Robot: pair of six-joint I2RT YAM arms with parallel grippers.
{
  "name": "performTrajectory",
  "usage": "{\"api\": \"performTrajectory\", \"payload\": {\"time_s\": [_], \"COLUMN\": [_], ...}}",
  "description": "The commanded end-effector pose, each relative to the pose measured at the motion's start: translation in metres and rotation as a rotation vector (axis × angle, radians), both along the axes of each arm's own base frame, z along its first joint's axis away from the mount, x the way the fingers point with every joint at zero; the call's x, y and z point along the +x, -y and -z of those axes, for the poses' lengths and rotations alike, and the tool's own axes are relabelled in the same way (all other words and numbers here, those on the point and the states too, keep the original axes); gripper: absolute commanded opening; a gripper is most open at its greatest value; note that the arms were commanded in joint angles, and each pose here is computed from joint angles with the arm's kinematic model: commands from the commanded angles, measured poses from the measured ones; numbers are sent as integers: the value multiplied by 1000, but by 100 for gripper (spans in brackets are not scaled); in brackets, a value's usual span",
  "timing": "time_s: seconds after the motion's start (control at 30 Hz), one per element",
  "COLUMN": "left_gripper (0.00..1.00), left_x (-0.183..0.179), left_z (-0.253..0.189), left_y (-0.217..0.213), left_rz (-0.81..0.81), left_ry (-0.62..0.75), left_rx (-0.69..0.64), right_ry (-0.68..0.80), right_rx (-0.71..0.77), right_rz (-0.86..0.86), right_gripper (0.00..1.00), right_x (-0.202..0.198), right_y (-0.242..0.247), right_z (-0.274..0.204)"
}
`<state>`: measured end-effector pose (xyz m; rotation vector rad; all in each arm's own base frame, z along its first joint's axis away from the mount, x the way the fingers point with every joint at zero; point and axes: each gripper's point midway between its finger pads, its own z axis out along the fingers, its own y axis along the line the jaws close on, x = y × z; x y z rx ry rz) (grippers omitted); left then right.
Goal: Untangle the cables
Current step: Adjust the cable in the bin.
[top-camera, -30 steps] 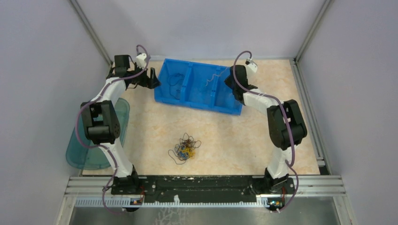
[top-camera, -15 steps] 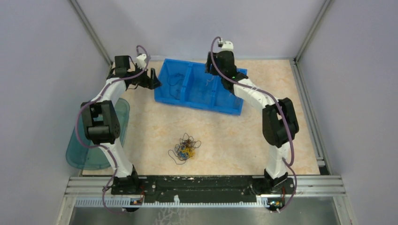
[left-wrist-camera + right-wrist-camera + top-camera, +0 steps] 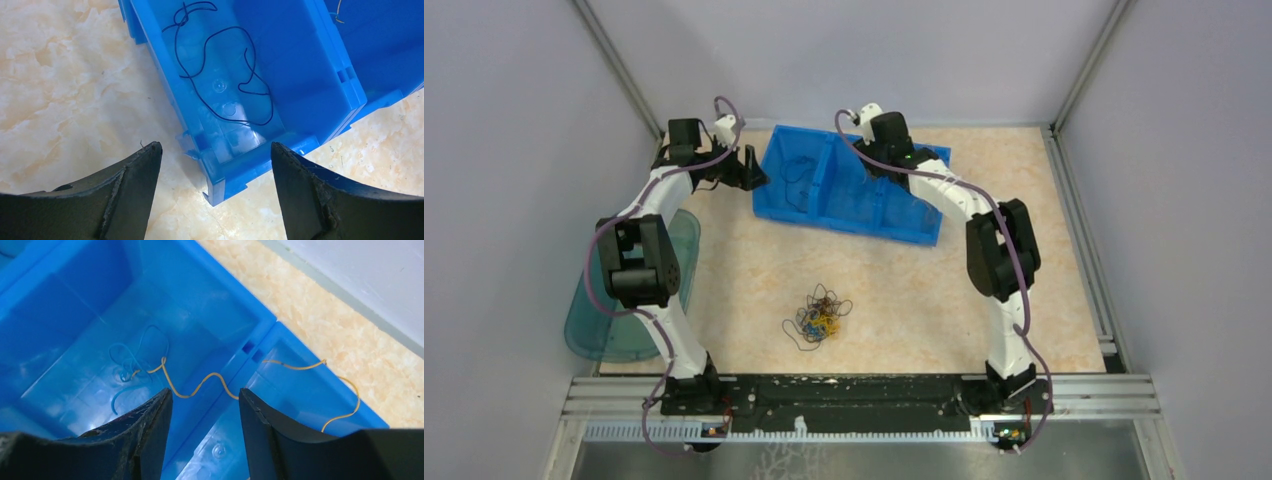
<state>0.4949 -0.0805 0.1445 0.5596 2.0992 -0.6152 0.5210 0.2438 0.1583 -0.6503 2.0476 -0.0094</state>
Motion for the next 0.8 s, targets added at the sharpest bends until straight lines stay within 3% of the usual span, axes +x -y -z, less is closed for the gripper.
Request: {"api": "performTrajectory", "payload": {"time_s": [0.0, 0.43, 0.77], "left_gripper": [85, 85, 85], "left_x": [1, 0, -2], "left_z": [-28, -29, -29], "left_y": [5, 5, 5], "left_rz": [15, 11, 11], "left_ry": [64, 66, 67], "left_rx": [-22, -26, -31], "right_ry": [50, 49, 141], "right_rx": [5, 23, 49], "right_rz": [-53, -48, -37], "right_gripper": [50, 32, 35], "right_x": [-5, -6, 1], "right_y": [-5, -7, -5], "right_z": [-21, -14, -57]}}
